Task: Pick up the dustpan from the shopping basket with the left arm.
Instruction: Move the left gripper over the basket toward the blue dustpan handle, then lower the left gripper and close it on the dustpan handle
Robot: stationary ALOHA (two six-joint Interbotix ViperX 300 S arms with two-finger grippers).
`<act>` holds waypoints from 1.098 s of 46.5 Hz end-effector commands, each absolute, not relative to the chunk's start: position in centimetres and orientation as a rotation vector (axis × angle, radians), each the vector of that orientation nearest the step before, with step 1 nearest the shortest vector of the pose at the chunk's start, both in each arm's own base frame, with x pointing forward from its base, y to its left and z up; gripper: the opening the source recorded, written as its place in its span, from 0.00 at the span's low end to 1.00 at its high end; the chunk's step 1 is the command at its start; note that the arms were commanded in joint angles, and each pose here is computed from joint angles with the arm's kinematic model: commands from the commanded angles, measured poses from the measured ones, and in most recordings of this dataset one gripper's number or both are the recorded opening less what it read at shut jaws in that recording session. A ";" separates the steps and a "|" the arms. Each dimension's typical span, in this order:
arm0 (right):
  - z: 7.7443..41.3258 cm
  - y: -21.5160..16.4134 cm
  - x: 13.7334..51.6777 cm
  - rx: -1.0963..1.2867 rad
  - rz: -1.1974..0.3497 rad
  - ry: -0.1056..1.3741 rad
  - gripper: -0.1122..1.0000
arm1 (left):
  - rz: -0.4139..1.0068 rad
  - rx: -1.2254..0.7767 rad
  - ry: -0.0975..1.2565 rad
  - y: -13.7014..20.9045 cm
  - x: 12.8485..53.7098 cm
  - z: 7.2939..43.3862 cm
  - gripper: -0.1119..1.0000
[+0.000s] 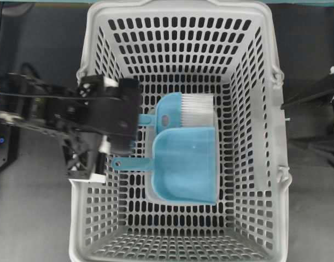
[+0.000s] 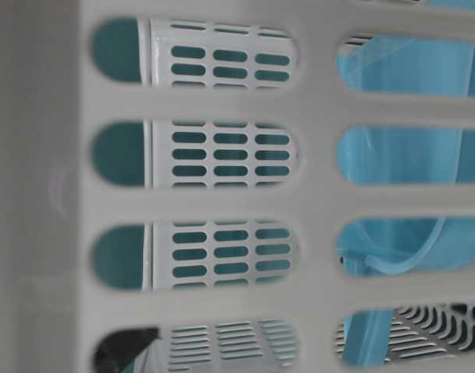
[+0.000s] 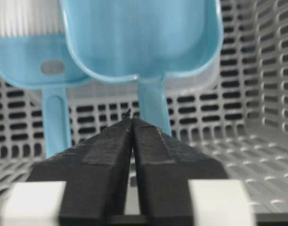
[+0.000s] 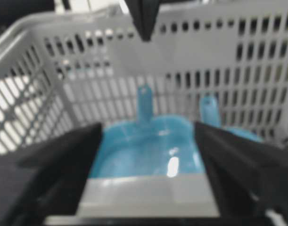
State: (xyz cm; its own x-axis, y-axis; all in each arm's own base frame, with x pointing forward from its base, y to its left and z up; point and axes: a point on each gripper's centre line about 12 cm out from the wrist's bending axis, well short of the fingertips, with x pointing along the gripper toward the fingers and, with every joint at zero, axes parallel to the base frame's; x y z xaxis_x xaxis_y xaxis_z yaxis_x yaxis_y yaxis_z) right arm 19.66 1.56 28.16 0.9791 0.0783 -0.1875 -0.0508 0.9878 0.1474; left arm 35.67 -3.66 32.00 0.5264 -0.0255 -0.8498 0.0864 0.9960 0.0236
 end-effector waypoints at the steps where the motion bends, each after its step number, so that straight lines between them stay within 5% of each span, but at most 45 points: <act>1: 29.2 1.8 19.8 0.156 0.075 0.177 0.84 | -0.060 0.063 1.048 -3.8 36.6 32.5 0.25; 10: 29.5 1.7 19.6 0.158 0.076 0.163 0.80 | -0.048 0.050 1.146 -4.2 37.7 29.9 0.75; 15: 29.6 1.7 19.6 0.160 0.076 0.162 0.80 | -0.037 0.037 1.183 -4.5 38.3 28.4 0.91; 39: 29.4 1.8 19.6 0.160 0.077 0.167 0.80 | -0.051 0.050 1.258 -5.7 39.9 21.1 0.90; 51: 29.2 1.8 19.5 0.160 0.077 0.170 0.80 | -0.047 0.045 1.270 -5.7 40.2 20.5 0.88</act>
State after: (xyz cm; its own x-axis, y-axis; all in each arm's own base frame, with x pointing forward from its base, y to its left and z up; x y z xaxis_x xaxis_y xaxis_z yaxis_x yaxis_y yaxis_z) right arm 19.37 1.69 28.50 0.9796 0.0864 -0.1815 -0.0567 0.9851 0.1625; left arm 40.00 -5.66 20.02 0.2777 -0.0084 -0.9606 0.0602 0.9982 0.0086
